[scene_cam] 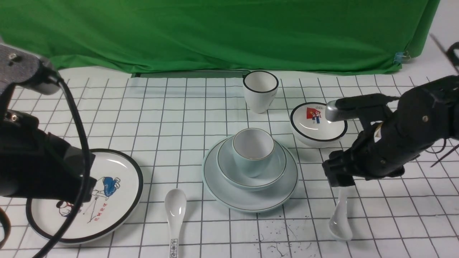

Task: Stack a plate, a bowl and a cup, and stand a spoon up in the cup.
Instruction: Use the right arm to grab a blue soup spoon

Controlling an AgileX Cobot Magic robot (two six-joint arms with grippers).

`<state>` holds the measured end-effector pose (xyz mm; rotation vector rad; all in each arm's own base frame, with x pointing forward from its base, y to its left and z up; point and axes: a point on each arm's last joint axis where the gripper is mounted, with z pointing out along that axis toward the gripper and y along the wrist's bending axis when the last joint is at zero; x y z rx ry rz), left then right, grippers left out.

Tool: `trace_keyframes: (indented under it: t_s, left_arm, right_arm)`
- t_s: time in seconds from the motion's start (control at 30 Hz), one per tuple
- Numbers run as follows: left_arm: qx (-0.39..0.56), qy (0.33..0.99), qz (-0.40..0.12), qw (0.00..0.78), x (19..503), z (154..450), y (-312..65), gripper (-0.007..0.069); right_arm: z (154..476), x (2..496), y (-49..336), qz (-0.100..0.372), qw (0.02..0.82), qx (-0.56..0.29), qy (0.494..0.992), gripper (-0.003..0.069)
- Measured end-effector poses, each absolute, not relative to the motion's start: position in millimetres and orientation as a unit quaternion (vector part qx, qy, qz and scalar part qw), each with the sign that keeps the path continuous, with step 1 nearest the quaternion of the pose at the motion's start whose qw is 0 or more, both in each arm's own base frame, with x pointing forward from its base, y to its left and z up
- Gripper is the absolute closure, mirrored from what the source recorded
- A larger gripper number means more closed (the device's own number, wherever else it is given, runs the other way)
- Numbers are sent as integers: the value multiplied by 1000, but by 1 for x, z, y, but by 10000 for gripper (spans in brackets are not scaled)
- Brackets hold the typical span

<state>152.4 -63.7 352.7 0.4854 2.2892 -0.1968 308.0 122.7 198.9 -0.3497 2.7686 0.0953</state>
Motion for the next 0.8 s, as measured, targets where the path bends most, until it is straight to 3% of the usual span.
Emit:
trace_keyframes:
  t_s: [0.2, 0.3, 0.53, 0.7, 0.77, 0.8]
  left_arm:
    - [196, 898, -75, 387, 152, 353, -64, 662]
    - [197, 898, -74, 387, 152, 353, -64, 662]
    - [200, 897, -70, 388, 153, 353, -63, 662]
    - [201, 897, -66, 388, 153, 353, -63, 662]
    - [202, 898, -65, 386, 153, 352, -62, 662]
    - [202, 899, -65, 384, 152, 352, -62, 662]
  right_arm:
    - [161, 316, 126, 25, 131, -109, 985, 118]
    - [157, 317, 126, 23, 126, -109, 986, 158]
    - [157, 317, 124, 22, 127, -109, 986, 503]
    - [168, 319, 125, 21, 131, -131, 983, 499]
    - [187, 320, 126, 26, 161, -146, 976, 499]
    - [212, 321, 130, 35, 206, -163, 964, 499]
